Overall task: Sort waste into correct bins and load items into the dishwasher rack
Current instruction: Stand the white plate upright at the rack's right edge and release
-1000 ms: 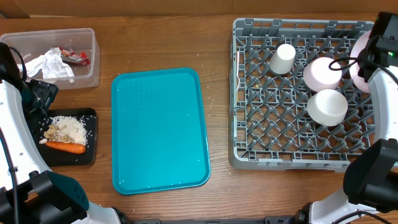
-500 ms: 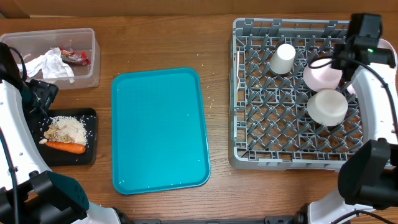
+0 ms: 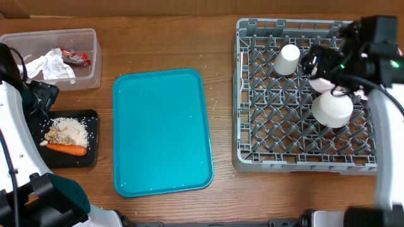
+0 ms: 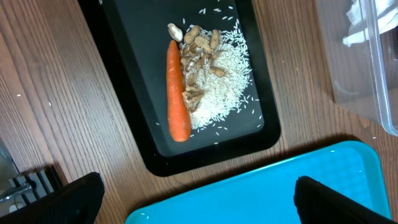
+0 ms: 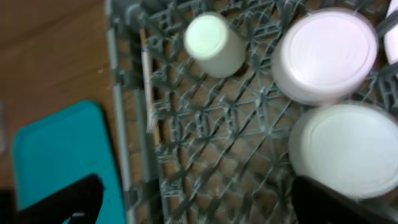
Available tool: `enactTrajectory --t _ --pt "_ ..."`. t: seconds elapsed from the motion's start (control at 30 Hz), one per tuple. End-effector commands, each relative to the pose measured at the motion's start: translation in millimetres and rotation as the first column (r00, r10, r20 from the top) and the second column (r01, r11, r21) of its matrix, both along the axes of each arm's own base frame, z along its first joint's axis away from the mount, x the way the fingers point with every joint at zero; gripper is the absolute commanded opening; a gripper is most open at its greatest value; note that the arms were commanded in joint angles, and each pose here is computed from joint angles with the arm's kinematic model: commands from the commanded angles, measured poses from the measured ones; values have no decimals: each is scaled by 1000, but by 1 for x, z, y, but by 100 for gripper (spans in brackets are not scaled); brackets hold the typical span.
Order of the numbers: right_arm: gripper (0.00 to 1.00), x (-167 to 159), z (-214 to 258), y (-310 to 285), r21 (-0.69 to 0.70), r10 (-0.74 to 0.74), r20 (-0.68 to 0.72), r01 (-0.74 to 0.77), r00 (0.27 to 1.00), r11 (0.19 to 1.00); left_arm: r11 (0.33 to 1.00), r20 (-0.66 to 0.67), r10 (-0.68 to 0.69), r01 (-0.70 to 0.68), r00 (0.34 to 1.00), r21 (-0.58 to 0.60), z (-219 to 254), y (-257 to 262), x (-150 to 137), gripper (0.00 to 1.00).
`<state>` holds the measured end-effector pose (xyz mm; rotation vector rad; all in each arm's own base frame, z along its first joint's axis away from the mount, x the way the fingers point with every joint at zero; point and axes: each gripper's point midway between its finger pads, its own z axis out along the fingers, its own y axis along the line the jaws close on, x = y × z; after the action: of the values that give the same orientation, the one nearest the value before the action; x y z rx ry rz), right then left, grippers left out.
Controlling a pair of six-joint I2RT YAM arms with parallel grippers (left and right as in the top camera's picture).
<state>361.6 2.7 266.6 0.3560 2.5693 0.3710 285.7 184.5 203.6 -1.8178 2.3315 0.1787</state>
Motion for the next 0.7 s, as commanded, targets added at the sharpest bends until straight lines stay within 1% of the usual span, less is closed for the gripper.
enactTrajectory --t 0.0,0.13,0.27,0.33,0.47,0.57,0.67 --pt "100 -27 28 24 117 51 31 -54 998 992 1000 -4 16 -16 1000 14 1 2 0 100" --pt "100 -64 22 35 140 74 -26 -69 997 988 1000 -4 16 -16 1000 14 1 2 0 100" --pt "100 -93 7 55 163 135 -38 -127 990 978 1000 -4 16 -16 1000 14 1 2 0 100" --pt "100 -107 -5 67 181 155 -36 -146 987 973 1000 -4 16 -16 1000 14 1 2 0 100" --pt "100 -127 -35 87 236 142 -34 -130 989 963 1000 -4 16 -16 1000 14 1 2 0 100" --pt "100 -141 -58 93 263 126 -88 -100 988 960 1000 -4 16 -16 1000 14 1 2 0 100" --pt "100 -152 -78 91 258 125 -171 -78 977 963 1000 -4 16 -16 1000 14 1 2 0 100"
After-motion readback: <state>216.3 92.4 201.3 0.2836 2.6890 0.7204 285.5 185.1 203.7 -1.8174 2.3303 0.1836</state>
